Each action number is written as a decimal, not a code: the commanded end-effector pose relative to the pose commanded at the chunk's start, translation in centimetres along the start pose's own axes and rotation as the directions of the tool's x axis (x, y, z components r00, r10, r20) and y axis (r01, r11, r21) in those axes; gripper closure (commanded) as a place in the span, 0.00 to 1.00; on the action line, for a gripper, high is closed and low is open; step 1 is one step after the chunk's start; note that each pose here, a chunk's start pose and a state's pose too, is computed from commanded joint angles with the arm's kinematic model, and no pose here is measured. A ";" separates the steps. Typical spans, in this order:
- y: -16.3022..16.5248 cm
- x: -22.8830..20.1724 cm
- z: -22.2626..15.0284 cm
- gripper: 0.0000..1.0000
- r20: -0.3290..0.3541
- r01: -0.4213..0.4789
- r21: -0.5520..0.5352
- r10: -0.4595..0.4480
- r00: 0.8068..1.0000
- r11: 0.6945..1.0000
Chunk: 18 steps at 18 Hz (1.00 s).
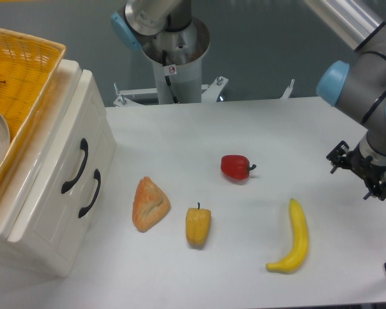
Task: Slide the top white drawer open
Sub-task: 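Move the gripper across the table toward the white cabinet's drawers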
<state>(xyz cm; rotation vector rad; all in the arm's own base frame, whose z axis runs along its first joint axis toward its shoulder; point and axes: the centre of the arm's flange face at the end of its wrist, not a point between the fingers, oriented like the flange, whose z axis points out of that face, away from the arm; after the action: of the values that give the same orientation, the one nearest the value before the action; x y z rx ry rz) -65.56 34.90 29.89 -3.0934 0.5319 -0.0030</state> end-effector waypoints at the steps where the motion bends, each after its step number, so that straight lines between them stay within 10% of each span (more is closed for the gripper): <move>1: 0.0 0.0 0.1 0.00 -0.002 0.000 0.000 0.000 1.000 1.000; 18: -6.9 2.6 -0.7 0.00 0.002 0.159 -0.004 -0.159 0.987 0.987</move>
<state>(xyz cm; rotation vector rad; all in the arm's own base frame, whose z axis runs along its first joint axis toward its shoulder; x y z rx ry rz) -60.77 40.53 30.66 -3.1302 0.2839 0.0007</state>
